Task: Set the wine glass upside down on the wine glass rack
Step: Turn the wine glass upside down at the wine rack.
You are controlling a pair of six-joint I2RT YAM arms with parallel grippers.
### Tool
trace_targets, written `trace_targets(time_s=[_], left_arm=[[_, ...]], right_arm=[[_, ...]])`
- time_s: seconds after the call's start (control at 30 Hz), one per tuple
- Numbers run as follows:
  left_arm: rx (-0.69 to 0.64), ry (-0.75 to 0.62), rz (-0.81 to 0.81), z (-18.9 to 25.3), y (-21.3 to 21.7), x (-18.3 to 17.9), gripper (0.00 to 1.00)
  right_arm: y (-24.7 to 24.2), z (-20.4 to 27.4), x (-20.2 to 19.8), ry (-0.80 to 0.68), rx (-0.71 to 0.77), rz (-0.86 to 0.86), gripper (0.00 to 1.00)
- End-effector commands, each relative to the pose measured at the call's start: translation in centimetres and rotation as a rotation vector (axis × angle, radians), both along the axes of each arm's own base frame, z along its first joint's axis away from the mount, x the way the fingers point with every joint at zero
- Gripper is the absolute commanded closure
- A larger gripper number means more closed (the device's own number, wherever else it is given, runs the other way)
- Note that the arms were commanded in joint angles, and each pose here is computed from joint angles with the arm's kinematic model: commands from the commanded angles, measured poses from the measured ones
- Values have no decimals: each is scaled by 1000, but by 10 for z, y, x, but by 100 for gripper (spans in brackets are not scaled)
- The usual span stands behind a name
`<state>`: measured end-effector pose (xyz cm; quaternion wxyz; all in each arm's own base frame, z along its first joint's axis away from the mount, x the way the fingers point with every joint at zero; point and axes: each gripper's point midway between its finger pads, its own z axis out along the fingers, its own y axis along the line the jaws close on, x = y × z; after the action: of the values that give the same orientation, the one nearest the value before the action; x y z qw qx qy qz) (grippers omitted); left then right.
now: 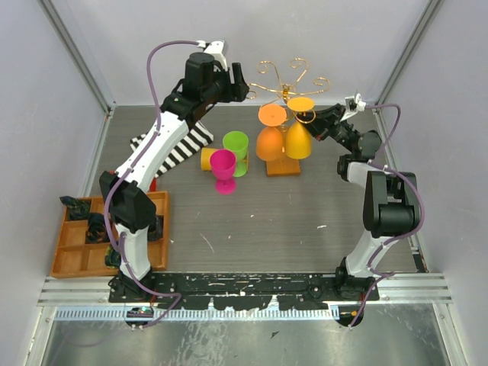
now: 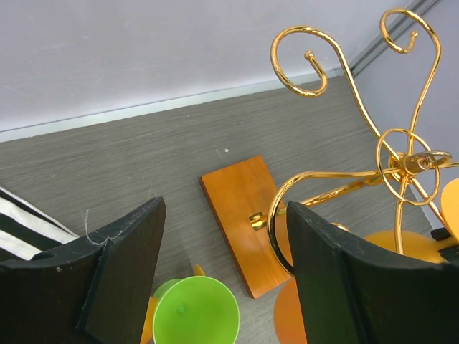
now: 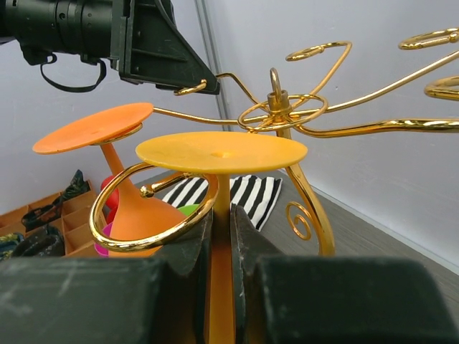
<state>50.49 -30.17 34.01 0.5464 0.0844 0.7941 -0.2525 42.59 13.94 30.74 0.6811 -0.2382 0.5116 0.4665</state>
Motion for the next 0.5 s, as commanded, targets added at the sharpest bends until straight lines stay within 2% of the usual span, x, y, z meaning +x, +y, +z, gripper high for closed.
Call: trace_targets(time_s=[0.0,0.47], left_arm=[[-4,10,-45,1,-11,-5,25],[0,14,-48,-2,-13,-4,24]], right_arm=[[-3,49,-30,-235,1,-14,99],[-14,50,-28,-230,8,-46,99]])
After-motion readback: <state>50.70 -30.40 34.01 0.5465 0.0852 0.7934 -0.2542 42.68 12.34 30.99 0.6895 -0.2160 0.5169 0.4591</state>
